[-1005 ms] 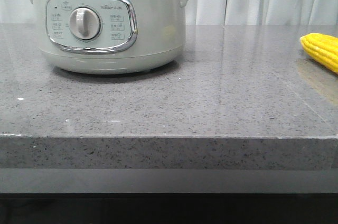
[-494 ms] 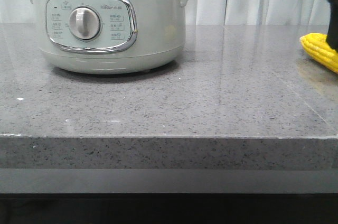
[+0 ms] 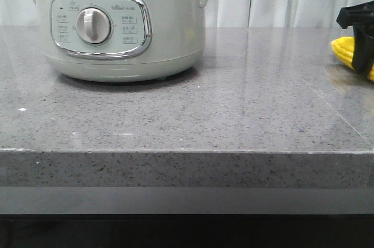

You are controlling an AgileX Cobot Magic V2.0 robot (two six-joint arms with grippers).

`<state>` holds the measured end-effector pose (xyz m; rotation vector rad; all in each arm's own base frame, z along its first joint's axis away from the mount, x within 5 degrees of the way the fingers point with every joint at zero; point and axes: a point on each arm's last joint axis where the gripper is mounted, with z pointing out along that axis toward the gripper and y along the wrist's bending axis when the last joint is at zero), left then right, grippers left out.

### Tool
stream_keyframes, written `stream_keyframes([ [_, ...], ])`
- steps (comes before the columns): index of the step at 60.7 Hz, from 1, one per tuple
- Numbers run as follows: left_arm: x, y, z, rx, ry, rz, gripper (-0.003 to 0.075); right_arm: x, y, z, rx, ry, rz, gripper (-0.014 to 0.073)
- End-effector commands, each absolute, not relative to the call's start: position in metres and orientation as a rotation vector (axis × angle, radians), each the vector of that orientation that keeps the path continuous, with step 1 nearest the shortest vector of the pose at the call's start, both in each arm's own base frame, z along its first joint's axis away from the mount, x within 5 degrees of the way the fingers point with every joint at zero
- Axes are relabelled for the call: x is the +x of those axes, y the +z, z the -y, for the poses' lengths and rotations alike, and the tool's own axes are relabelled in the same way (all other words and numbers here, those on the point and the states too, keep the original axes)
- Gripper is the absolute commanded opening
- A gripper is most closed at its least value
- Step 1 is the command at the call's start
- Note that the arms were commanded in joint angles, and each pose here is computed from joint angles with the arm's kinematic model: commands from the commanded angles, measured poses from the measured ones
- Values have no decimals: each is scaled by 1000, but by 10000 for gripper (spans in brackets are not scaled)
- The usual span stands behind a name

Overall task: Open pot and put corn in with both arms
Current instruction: 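Grasp the yellow corn cob with the right gripper and lift it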

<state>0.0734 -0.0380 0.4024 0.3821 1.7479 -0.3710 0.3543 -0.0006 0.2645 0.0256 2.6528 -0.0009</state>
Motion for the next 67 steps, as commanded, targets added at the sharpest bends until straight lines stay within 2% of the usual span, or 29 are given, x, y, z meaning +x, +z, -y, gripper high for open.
stream_keyframes([
  [1, 71, 426, 36, 327, -401, -1576, 227, 355, 290, 3, 20, -14, -2550, 298],
  [21, 71, 426, 36, 327, -401, -1576, 227, 344, 305, 2, 31, 5, -2533, 289],
  [48, 71, 426, 36, 327, -401, -1576, 227, 286, 378, -7, 75, 154, -2358, 289],
  [67, 71, 426, 36, 327, -401, -1576, 227, 252, 452, -59, -267, 347, -2144, 289],
])
